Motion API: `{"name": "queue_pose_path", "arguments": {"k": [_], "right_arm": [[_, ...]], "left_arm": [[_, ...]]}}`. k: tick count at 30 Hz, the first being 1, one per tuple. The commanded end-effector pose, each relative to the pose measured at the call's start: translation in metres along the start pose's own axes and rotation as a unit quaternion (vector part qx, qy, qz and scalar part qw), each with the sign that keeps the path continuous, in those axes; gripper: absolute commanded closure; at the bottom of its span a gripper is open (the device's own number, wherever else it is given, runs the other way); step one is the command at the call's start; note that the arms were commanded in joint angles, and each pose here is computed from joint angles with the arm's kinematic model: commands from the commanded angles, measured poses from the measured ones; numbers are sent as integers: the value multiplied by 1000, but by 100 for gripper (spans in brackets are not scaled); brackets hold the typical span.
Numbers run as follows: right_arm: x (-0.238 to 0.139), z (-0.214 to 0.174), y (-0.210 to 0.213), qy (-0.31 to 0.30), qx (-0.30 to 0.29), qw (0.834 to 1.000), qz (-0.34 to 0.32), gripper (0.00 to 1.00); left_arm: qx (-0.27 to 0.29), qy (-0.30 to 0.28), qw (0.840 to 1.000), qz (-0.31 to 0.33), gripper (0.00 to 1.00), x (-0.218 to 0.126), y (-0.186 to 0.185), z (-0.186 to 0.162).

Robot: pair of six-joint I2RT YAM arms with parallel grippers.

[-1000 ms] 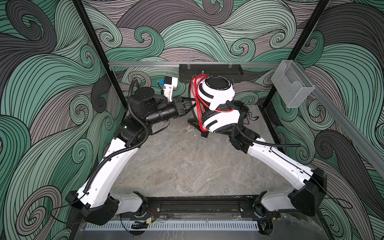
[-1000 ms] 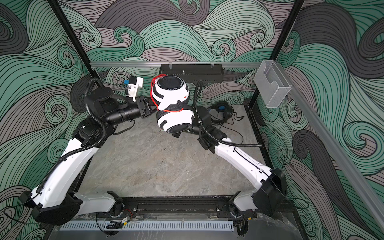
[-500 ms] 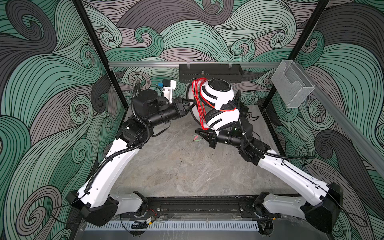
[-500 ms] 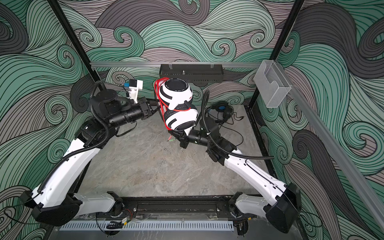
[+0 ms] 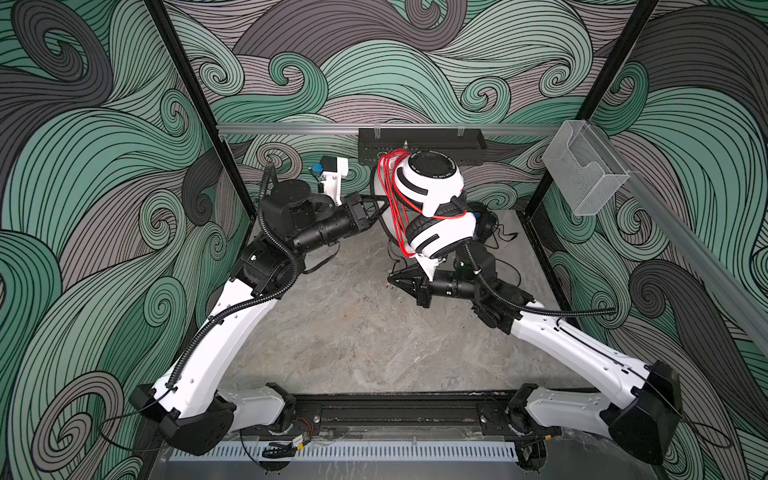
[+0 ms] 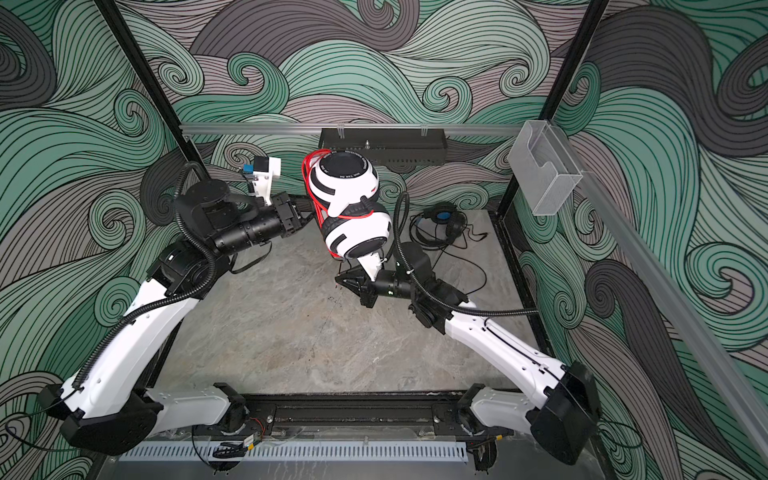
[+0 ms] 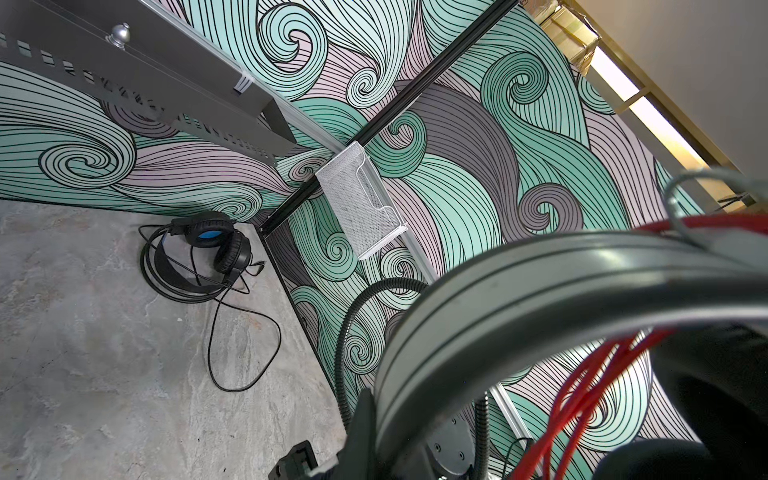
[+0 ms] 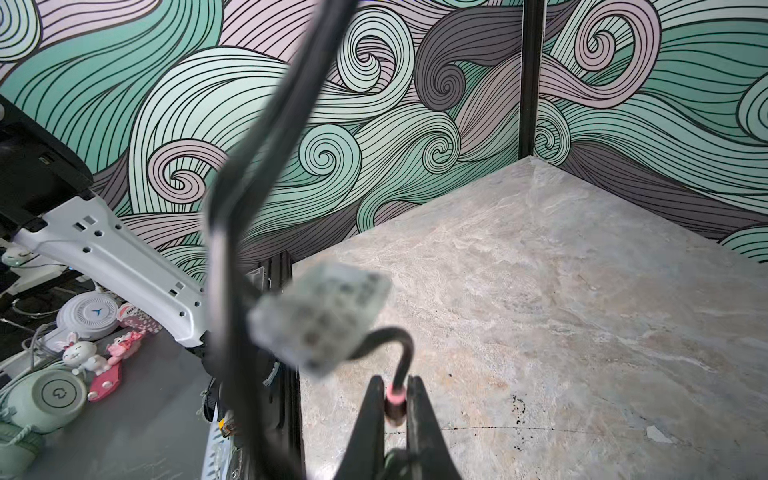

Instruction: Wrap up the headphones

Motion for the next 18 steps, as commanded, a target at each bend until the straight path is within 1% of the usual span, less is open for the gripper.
{"name": "queue_pose_path", "arguments": {"k": [1,5,7,10,14,18], "right_arm": [[-1,10,4,-9,-7,1000,8,100],[-6,-1,2,19,-15,1000,-14,100],[-9,-8,3,35,-17,999,-31,100],[-17,-18,9,46,-20,997,-51,100],[-30,-32,20,72,-36,994,-72,100],[-43,-40,23,101,-49,989,-101,100]], "left_arm": [[15,-46,997,-57,100,-22,-38,18],[16,-64,997,-43,100,-25,-33,21],[15,-76,997,-25,100,-26,-27,23],[7,-115,993,6,100,-29,-13,32],[-10,-186,979,85,100,-38,19,44],[-15,-219,961,166,100,-41,54,46]]}}
Point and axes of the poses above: each gripper's point midway between its finger pads, its own x axis out along the fingers, its own y axis along the line the jaws close on, z = x × y, the point moved 3 cm from there along -x, back along the fingers, and after that the axes turned 5 degrees about -x, right-handed, at the moved point
